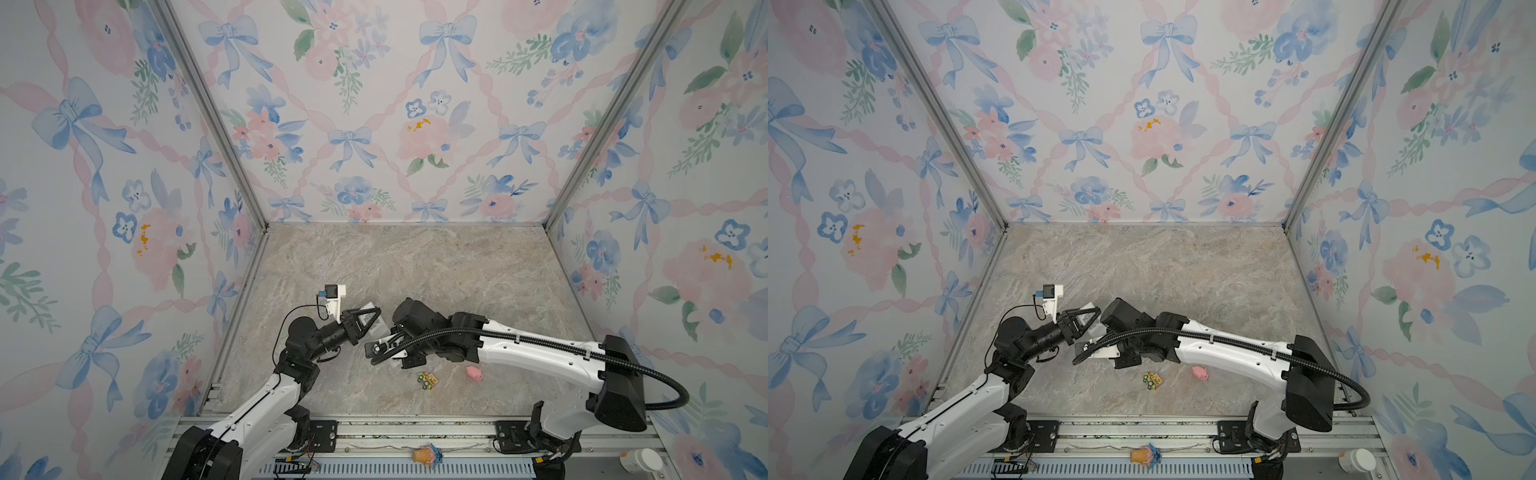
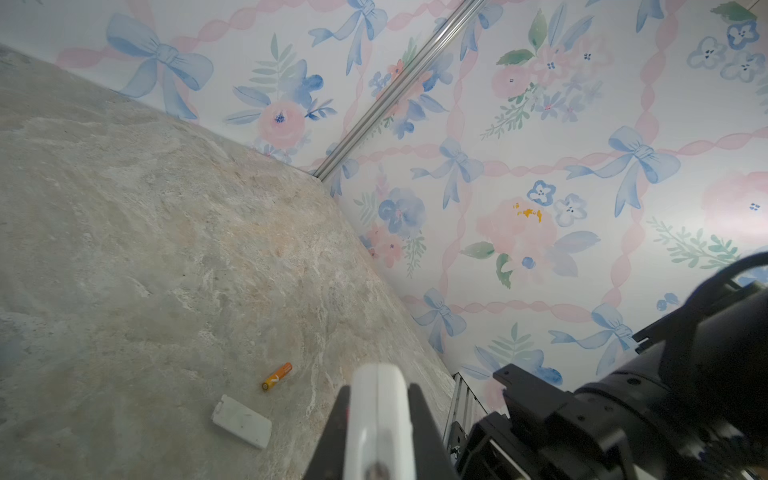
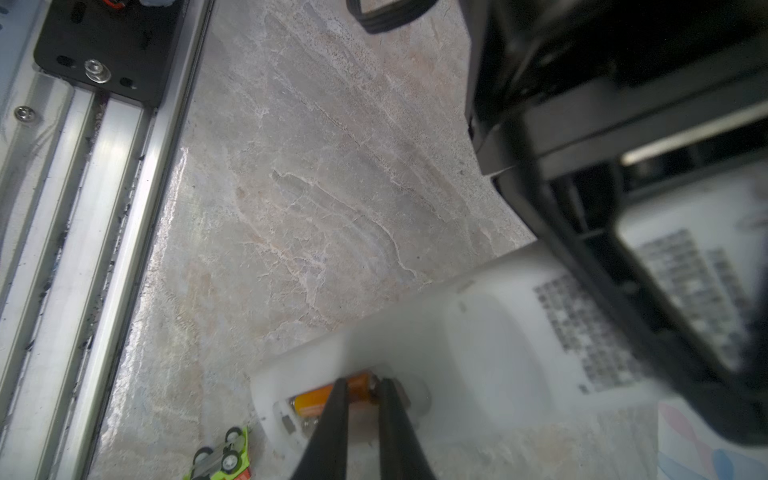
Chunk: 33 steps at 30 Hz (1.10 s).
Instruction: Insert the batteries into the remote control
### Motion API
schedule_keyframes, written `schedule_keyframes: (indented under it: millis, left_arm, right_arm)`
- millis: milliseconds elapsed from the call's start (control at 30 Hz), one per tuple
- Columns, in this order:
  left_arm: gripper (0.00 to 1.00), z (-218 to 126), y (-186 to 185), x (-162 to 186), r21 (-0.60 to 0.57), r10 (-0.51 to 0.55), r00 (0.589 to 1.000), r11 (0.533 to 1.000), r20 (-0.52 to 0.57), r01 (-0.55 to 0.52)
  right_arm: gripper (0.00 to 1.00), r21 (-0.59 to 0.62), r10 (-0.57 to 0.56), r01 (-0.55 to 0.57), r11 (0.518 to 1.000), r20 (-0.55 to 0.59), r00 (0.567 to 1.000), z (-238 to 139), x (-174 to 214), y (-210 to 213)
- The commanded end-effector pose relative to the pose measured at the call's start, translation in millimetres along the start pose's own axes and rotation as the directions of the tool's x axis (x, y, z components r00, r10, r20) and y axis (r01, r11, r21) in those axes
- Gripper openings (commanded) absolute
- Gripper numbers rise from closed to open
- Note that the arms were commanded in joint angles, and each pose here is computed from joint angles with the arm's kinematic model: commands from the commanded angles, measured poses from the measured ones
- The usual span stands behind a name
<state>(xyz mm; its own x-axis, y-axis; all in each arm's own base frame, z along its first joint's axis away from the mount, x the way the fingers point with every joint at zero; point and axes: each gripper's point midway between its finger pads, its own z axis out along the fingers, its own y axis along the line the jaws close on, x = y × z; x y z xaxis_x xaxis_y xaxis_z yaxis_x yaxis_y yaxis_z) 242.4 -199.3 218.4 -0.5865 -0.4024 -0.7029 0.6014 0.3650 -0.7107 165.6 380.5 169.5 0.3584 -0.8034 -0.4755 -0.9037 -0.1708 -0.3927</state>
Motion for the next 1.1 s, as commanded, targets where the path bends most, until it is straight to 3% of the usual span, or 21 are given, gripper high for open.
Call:
schedule_keyframes:
  millis: [0, 1067]
  left_arm:
    - [0.0, -1, -25, -18, 0.086, 0.038, 0.998, 0.995, 0.057, -0.043]
    - [0.0, -2, -22, -18, 0.08, 0.033, 0.998, 0.996, 0.061, -0.038]
  right_arm:
    - [0.16, -0.067, -0.007, 0.001, 0.998, -0.084, 0.996, 17, 24, 17]
    - [0.07, -0.032, 0.005, -0.009, 0.999, -0.12, 0.993, 26, 31, 12]
